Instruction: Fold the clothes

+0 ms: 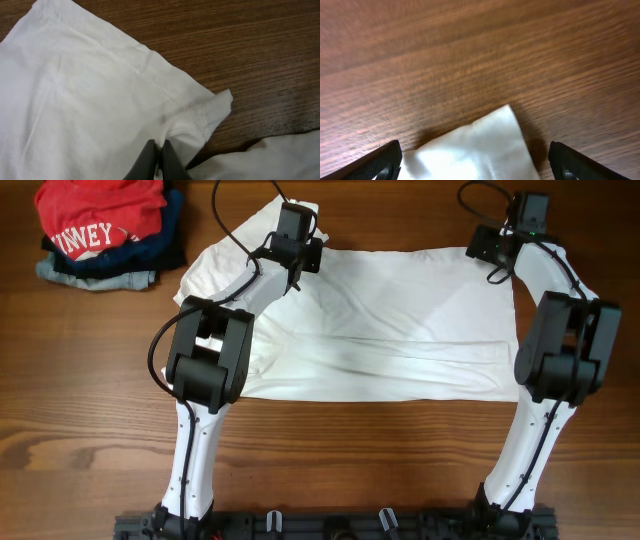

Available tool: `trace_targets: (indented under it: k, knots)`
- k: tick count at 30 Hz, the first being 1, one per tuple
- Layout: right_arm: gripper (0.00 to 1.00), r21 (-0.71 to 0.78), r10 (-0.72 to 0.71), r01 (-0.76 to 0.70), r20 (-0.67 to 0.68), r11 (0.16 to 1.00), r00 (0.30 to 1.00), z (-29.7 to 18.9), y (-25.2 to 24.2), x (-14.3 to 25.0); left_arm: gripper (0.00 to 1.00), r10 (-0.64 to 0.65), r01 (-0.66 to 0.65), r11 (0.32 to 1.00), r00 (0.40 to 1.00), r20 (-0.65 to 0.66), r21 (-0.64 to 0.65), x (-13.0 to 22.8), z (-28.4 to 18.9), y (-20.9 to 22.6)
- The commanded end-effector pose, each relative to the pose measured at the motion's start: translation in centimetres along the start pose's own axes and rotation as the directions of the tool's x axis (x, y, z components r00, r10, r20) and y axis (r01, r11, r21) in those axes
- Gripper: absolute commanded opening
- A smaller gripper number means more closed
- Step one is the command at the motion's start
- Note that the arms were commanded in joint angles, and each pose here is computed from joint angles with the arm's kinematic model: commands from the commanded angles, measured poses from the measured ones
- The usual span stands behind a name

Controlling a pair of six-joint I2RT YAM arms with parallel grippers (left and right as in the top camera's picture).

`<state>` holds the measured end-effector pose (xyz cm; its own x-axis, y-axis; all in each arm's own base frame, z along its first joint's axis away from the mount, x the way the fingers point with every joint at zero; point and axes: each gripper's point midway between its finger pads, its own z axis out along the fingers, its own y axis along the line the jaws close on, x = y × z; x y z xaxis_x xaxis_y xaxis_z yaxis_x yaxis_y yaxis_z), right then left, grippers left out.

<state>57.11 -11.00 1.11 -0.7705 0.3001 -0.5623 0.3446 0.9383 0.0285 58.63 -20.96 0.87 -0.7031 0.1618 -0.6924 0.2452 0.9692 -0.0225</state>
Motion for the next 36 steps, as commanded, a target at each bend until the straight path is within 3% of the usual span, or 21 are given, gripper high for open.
trace_targets:
  k: [1, 4, 7, 9, 11, 13, 14, 19, 24, 28, 32, 35, 36]
  knots:
    - [0.87, 0.019, -0.021, 0.021, 0.011, 1.0, 1.0, 0.4, 0.5, -0.3, 0.04, 0.001, 0.001, 1.0, 0.999, -0.045, 0.026, 1.7, 0.6, -1.2]
    - [0.87, 0.052, -0.027, 0.026, 0.01, 0.998, 1.0, 0.6, 0.1, -0.1, 0.04, 0.001, 0.0, 1.0, 0.999, -0.045, 0.026, 1.7, 0.6, -1.2]
    - [0.79, 0.055, -0.025, 0.025, 0.007, 0.998, 1.0, 0.6, 0.1, 0.0, 0.04, 0.001, 0.0, 1.0, 0.999, -0.045, 0.026, 1.7, 0.6, -1.2]
    - [0.34, 0.097, 0.006, -0.006, 0.008, 0.995, 1.0, 0.5, -0.7, 0.1, 0.04, 0.001, 0.0, 1.0, 0.999, -0.044, 0.026, 1.7, 0.6, -1.2]
    - [0.31, 0.097, 0.006, -0.006, 0.005, 0.995, 1.0, 0.5, -0.7, 0.2, 0.04, 0.0, 0.001, 1.0, 0.999, -0.034, 0.027, 1.4, 0.6, -1.2]
    - [0.12, 0.1, 0.009, -0.008, -0.006, 0.995, 1.0, 0.5, -0.8, 0.4, 0.04, -0.001, 0.001, 1.0, 1.0, -0.028, 0.028, 1.2, 0.4, -1.2]
    - [0.07, 0.124, 0.027, -0.025, -0.01, 0.992, 1.0, 0.5, -1.2, 0.6, 0.04, 0.0, 0.001, 1.0, 1.0, -0.025, 0.028, 1.0, 0.3, -1.2]
    - [0.04, 0.139, 0.059, -0.053, -0.035, 0.989, 0.998, 0.2, -1.5, 1.1, 0.04, -0.003, 0.003, 1.0, 1.0, 0.003, 0.031, -0.2, -0.5, -1.3]
    - [0.04, 0.134, 0.149, -0.143, -0.041, 0.981, 0.988, -1.9, -1.5, 0.6, 0.04, -0.01, 0.006, 0.999, 0.995, 0.102, 0.042, -5.3, -5.1, -1.5]
    - [0.04, 0.134, 0.215, -0.207, -0.048, 0.969, 0.975, -4.7, -1.5, 0.1, 0.04, -0.014, 0.009, 0.999, 0.991, 0.133, 0.041, -7.3, -7.8, -1.4]
    - [0.04, 0.141, 0.263, -0.25, -0.081, 0.958, 0.961, -6.1, -1.5, 0.8, 0.04, -0.089, 0.095, 0.993, 0.993, 0.08, -0.072, -6.2, -8.7, 0.7]
    - [0.04, 0.163, 0.316, -0.292, -0.151, 0.942, 0.937, -6.5, -1.5, 2.6, 0.04, -0.115, 0.104, 0.972, 0.992, -0.041, -0.211, -3.0, -9.8, 2.9]
    - [0.04, 0.182, 0.345, -0.314, -0.176, 0.932, 0.922, -6.8, -1.6, 3.4, 0.04, -0.184, 0.151, 0.937, 0.98, -0.076, -0.316, -1.3, -10.6, 4.6]
